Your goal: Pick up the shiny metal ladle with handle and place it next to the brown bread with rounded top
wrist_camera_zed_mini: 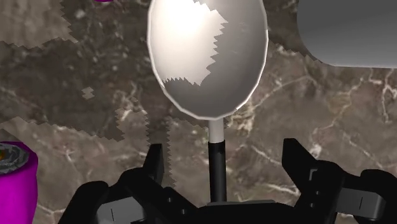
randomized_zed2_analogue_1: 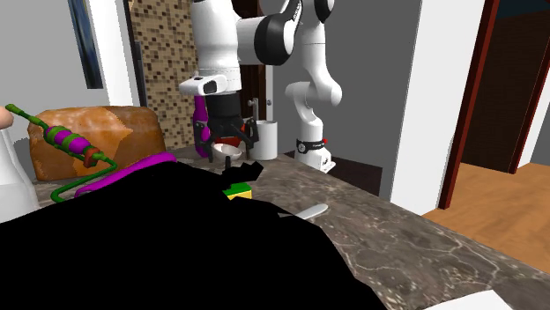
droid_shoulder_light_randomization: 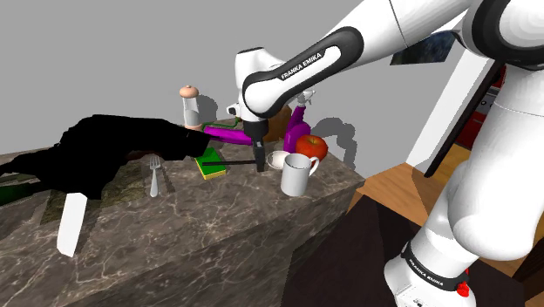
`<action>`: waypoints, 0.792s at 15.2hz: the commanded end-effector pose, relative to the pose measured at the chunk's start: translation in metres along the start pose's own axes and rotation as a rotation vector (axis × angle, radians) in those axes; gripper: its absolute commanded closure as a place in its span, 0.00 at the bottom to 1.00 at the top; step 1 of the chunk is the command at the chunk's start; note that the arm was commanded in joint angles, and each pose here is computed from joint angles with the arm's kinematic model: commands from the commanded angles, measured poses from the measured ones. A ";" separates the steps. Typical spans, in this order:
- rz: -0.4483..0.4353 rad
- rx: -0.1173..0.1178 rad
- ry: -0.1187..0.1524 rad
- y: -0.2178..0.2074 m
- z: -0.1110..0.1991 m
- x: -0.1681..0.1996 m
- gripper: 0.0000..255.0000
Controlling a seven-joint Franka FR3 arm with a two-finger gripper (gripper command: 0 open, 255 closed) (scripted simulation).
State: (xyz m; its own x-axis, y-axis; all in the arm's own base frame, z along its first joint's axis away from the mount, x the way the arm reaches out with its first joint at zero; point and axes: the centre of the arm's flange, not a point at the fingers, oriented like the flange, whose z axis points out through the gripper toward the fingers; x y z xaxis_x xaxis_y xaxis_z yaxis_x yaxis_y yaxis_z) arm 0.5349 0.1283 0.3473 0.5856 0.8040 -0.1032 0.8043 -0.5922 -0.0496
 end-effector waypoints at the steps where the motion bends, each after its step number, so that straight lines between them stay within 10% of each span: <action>1: 0.000 0.000 0.000 0.000 0.000 0.000 0.00; 5: 0.000 0.000 0.000 0.000 -0.050 0.000 0.00; 12: 0.000 0.000 0.000 0.000 -0.050 0.000 0.00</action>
State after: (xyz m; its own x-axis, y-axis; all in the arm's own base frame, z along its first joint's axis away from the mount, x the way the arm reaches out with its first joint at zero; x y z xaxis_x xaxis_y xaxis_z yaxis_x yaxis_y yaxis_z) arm 0.5397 0.1310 0.3971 0.5857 0.8040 -0.1032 0.8043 -0.5922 -0.0495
